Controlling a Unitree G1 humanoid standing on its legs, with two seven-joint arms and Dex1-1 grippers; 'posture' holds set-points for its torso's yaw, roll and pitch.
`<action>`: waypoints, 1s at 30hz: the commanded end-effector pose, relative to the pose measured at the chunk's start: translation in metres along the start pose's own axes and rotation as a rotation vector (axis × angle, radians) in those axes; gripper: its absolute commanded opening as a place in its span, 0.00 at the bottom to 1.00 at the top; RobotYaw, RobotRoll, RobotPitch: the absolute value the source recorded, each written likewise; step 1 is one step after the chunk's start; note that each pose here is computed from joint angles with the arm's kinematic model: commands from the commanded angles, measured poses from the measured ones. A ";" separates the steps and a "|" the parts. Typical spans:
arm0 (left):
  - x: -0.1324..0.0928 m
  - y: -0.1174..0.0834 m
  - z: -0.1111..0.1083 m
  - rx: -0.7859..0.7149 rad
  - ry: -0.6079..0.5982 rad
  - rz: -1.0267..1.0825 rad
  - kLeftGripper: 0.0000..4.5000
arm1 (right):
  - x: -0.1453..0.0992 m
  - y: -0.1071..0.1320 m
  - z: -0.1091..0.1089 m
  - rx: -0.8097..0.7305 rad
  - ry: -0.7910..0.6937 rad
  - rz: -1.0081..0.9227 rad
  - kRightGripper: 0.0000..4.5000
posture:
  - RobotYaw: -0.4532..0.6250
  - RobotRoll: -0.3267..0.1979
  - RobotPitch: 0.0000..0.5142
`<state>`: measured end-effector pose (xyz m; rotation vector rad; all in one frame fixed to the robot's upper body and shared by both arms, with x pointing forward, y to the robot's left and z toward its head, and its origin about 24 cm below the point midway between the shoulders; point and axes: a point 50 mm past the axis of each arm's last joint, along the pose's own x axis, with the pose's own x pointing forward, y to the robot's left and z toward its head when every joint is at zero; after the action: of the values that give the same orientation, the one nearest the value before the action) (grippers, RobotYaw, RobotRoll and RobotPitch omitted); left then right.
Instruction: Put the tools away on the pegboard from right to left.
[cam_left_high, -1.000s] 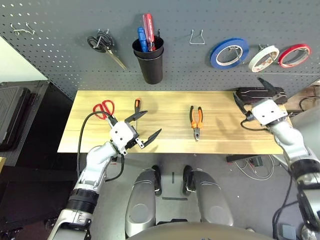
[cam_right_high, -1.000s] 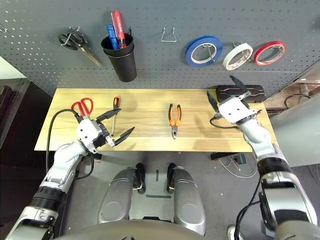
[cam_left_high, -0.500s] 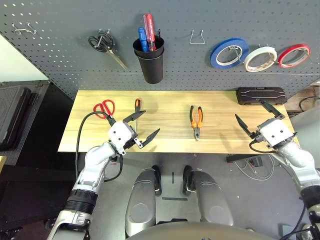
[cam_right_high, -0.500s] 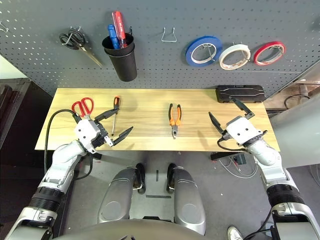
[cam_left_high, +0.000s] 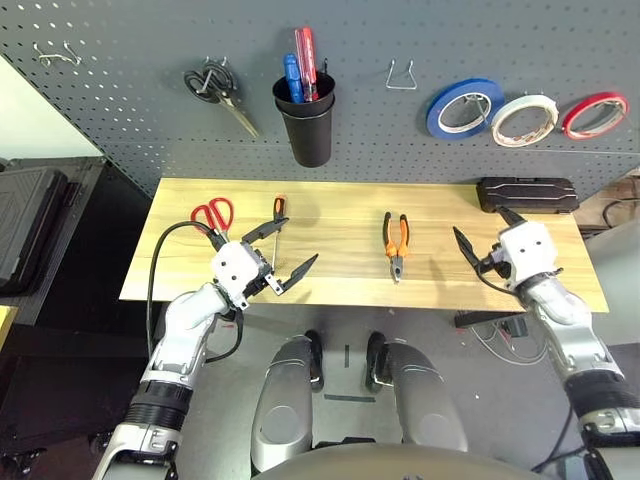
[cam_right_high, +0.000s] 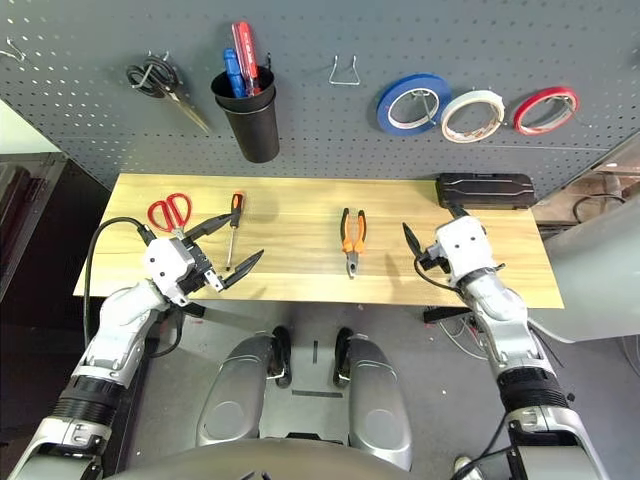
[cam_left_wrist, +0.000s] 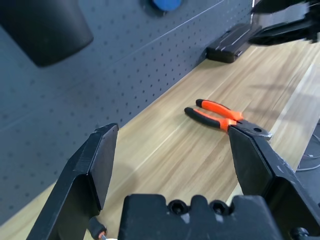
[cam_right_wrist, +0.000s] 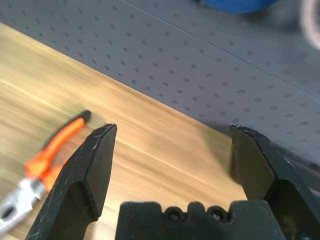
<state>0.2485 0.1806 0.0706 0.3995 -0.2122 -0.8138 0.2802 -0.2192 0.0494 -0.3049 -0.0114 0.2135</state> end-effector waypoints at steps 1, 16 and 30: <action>-0.005 -0.004 0.000 0.000 0.021 -0.050 1.00 | 0.005 0.005 -0.001 0.086 0.116 -0.054 0.99 | 0.56 0.62 0.44; -0.006 -0.002 -0.014 0.028 0.180 -0.185 1.00 | 0.073 0.060 0.035 0.275 0.681 -0.080 0.99 | 0.54 0.62 0.53; 0.001 -0.003 -0.018 0.053 0.180 -0.211 1.00 | 0.083 0.079 0.027 0.290 0.896 -0.090 0.99 | 0.55 0.62 0.55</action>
<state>0.2570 0.1836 0.0630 0.5475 -0.0590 -0.9549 0.3472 -0.1198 0.0580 -0.0819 0.8308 -0.0136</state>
